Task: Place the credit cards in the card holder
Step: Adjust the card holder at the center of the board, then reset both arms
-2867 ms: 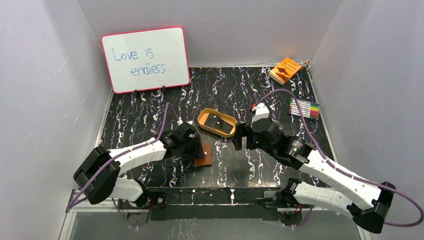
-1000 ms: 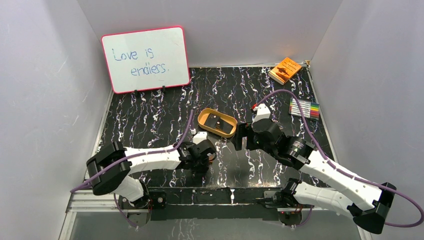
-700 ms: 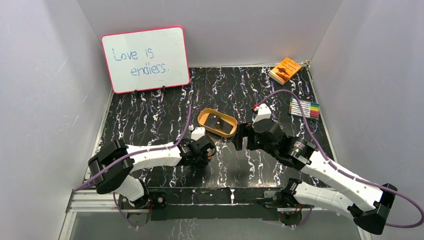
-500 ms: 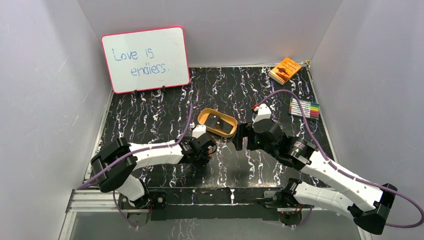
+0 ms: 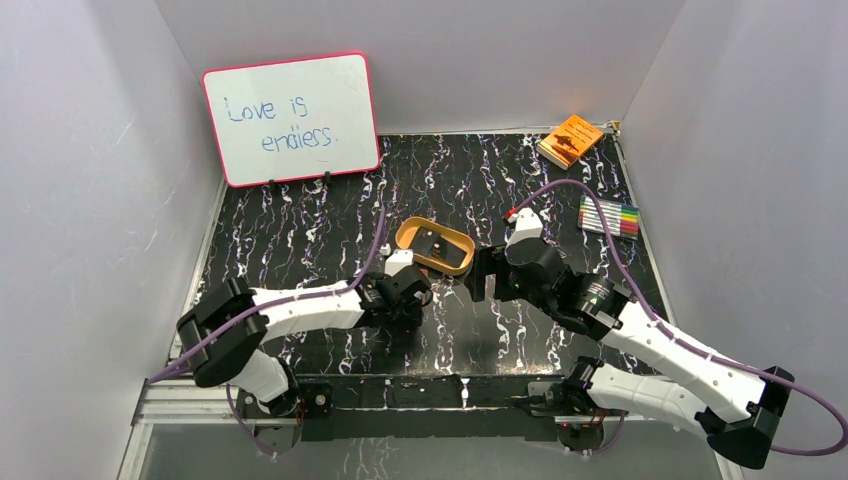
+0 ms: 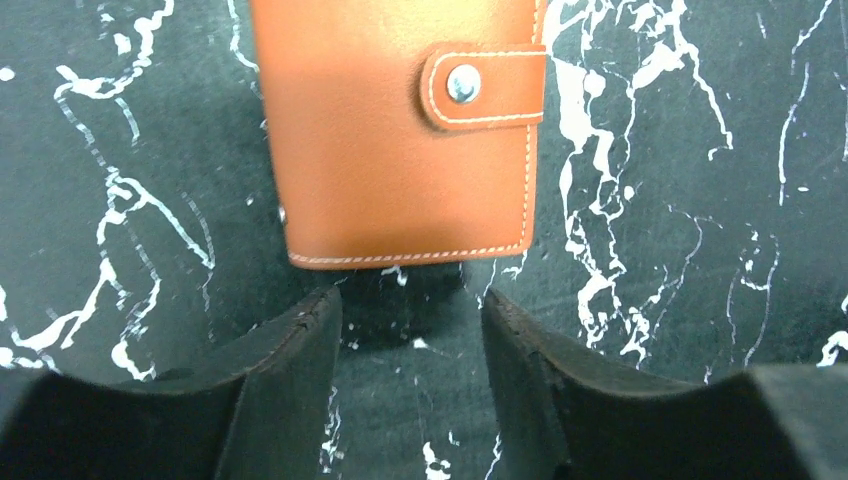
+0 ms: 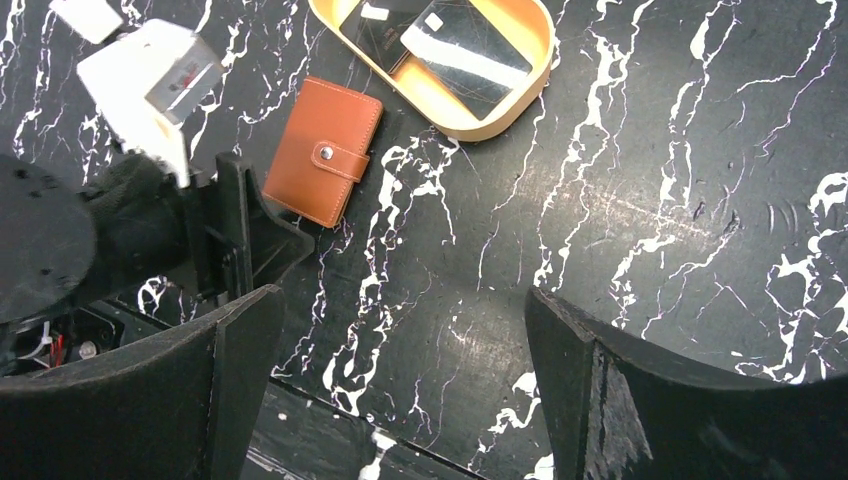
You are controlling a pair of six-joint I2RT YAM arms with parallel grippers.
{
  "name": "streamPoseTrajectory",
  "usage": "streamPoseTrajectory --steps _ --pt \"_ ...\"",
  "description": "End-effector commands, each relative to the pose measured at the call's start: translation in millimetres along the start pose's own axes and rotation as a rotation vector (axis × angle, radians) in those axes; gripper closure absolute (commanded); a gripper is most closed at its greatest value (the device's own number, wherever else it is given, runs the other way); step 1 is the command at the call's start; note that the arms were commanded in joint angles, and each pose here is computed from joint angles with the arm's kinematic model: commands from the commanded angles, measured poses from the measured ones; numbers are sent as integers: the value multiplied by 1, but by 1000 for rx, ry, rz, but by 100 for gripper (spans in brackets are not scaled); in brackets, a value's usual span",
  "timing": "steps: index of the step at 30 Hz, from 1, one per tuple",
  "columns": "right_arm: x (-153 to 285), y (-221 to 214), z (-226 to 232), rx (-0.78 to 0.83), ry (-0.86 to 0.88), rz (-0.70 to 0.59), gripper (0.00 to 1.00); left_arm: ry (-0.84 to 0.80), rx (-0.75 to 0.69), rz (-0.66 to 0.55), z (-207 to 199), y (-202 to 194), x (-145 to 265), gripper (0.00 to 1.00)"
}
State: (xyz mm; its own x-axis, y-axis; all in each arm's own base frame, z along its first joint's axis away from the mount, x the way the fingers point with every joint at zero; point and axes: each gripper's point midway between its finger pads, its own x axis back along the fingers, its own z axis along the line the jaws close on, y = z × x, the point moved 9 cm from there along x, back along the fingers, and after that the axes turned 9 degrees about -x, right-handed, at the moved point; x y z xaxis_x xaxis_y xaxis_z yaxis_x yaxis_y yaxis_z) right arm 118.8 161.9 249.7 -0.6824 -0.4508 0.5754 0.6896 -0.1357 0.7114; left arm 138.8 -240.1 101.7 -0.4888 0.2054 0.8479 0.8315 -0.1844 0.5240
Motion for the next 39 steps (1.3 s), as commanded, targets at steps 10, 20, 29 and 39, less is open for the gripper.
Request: streamPoseTrajectory --steps 10,20,29,39 --pt "0 47 10 -251 -223 -266 2 25 298 -299 19 57 99 9" --pt "9 107 35 -94 -220 -459 1 136 121 -407 33 85 133 9" --pt "3 205 95 115 -191 -559 2 165 179 -534 85 181 192 8" --pt "132 272 109 76 78 -909 2 -102 114 -980 90 258 332 9"
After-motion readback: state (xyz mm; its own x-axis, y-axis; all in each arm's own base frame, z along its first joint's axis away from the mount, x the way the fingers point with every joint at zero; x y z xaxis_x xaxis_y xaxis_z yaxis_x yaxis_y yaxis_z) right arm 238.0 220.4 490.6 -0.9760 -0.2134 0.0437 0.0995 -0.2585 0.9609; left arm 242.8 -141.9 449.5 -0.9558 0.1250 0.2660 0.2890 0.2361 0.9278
